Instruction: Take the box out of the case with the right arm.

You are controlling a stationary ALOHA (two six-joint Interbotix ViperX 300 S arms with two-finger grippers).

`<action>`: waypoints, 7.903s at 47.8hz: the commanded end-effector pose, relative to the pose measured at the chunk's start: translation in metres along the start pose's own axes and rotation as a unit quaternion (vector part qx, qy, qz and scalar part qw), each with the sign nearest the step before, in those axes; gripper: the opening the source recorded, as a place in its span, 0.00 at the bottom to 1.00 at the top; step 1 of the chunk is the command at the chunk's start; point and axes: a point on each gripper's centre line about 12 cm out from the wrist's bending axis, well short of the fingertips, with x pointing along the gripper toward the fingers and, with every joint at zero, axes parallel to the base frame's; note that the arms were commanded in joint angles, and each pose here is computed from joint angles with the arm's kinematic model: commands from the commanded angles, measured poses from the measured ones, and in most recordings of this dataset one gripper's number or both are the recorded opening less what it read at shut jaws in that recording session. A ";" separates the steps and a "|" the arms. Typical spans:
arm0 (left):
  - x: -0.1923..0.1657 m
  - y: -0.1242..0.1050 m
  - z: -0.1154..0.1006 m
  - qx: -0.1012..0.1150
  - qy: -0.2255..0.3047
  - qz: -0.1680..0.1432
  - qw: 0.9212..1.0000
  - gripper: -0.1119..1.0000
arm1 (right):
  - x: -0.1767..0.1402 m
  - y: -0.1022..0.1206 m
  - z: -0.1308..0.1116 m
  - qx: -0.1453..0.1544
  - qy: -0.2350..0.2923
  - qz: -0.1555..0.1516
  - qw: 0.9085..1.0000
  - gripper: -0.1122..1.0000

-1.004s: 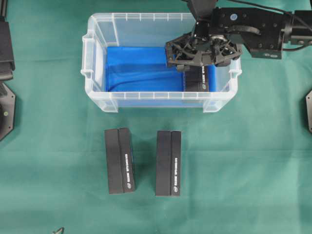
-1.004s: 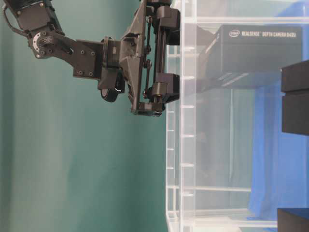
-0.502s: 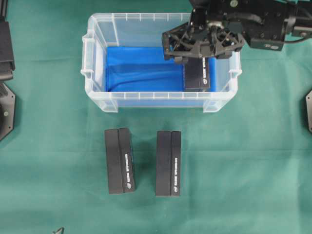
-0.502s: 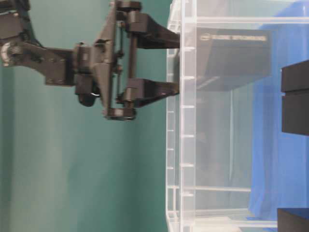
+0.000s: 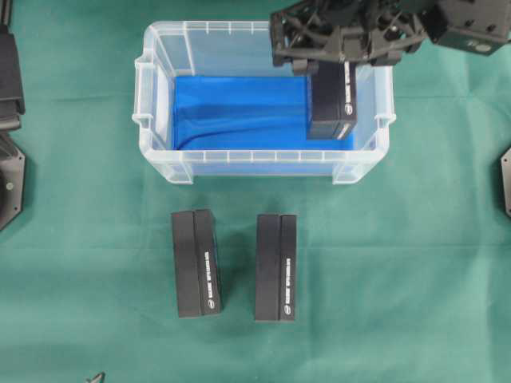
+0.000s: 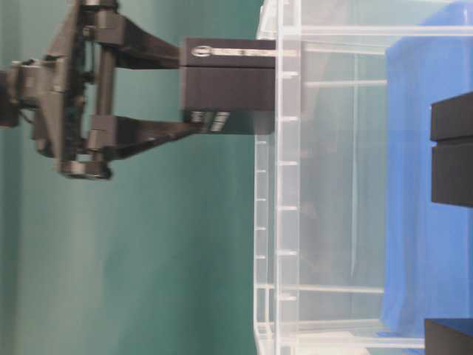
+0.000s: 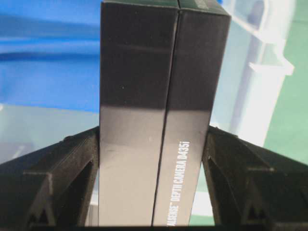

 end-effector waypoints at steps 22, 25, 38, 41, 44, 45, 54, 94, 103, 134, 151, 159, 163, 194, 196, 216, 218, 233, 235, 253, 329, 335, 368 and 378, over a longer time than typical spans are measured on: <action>-0.003 0.000 0.002 0.000 -0.008 -0.002 1.000 0.17 | -0.073 -0.006 0.005 0.004 -0.015 0.042 0.999 0.70; -0.003 0.000 0.002 -0.001 -0.009 -0.002 1.000 0.17 | -0.077 -0.008 0.007 0.003 -0.020 0.040 0.999 0.70; -0.003 0.000 0.002 -0.001 -0.008 -0.002 1.000 0.17 | -0.078 -0.008 0.007 0.002 -0.023 0.038 0.999 0.70; -0.003 0.000 0.002 -0.002 -0.008 -0.002 1.000 0.17 | -0.078 -0.008 0.007 0.002 -0.023 0.038 0.999 0.70; -0.003 0.000 0.002 -0.002 -0.008 -0.002 1.000 0.18 | -0.078 -0.008 0.007 -0.002 -0.023 0.038 0.999 0.70; -0.003 0.000 0.002 -0.002 -0.008 -0.002 1.000 0.17 | -0.078 -0.008 0.007 -0.002 -0.023 0.038 0.999 0.70; -0.003 0.000 0.002 -0.003 -0.008 -0.002 1.000 0.17 | -0.077 -0.008 0.008 -0.002 -0.024 0.037 0.999 0.70; -0.003 0.000 0.002 -0.003 -0.008 -0.002 1.000 0.17 | -0.078 -0.008 0.006 -0.005 -0.023 0.037 0.999 0.70; -0.003 0.000 0.002 -0.003 -0.008 -0.002 1.000 0.17 | -0.078 -0.008 0.005 -0.006 -0.023 0.037 0.999 0.70; -0.003 0.000 0.002 -0.004 -0.008 -0.002 1.000 0.17 | -0.087 -0.006 -0.059 -0.061 -0.007 0.033 0.998 0.70; -0.003 0.000 0.002 -0.004 -0.008 -0.002 1.000 0.17 | -0.096 -0.014 -0.133 -0.055 0.002 0.029 0.998 0.70; -0.003 0.000 0.002 -0.003 -0.008 -0.002 1.000 0.17 | -0.100 -0.020 -0.165 -0.052 -0.003 0.036 0.998 0.70; -0.003 0.000 0.002 -0.003 -0.008 -0.002 1.000 0.18 | -0.100 -0.024 -0.179 -0.053 -0.003 0.035 0.998 0.70; -0.002 0.000 0.002 -0.004 -0.007 -0.001 1.000 0.17 | -0.072 -0.035 -0.212 -0.054 -0.016 -0.014 0.998 0.70; -0.002 0.000 0.001 -0.004 -0.006 -0.001 1.000 0.18 | -0.065 -0.034 -0.214 -0.057 -0.014 -0.012 0.998 0.70; -0.001 0.000 0.001 -0.004 -0.005 -0.001 1.000 0.17 | 0.027 -0.041 -0.236 -0.019 0.011 -0.016 1.000 0.70; -0.001 0.000 0.001 -0.004 -0.004 0.000 1.000 0.17 | 0.036 -0.044 -0.238 -0.014 0.016 -0.018 1.000 0.70; -0.001 0.000 0.001 -0.004 -0.003 0.000 1.000 0.18 | 0.094 -0.056 -0.249 0.007 0.058 0.015 0.998 0.70; -0.001 0.000 0.001 -0.004 -0.003 0.000 1.000 0.17 | 0.097 -0.059 -0.249 0.007 0.055 0.008 0.998 0.70; 0.000 0.000 0.002 -0.004 -0.003 0.000 1.000 0.18 | 0.104 -0.066 -0.246 0.001 0.049 0.005 0.999 0.70; 0.000 0.000 0.003 -0.005 -0.003 0.000 1.000 0.17 | -0.047 -0.059 -0.197 -0.015 -0.005 0.022 1.000 0.91; 0.000 0.000 0.003 -0.008 -0.003 0.000 1.000 0.17 | -0.046 -0.062 -0.197 -0.015 -0.001 0.022 1.000 0.91; 0.000 0.000 0.003 -0.009 -0.002 0.000 1.000 0.18 | -0.050 -0.182 -0.184 0.012 0.014 -0.006 1.000 0.88; 0.000 0.000 0.003 -0.009 -0.002 0.000 1.000 0.17 | -0.051 -0.189 -0.179 0.011 0.014 -0.009 1.000 0.88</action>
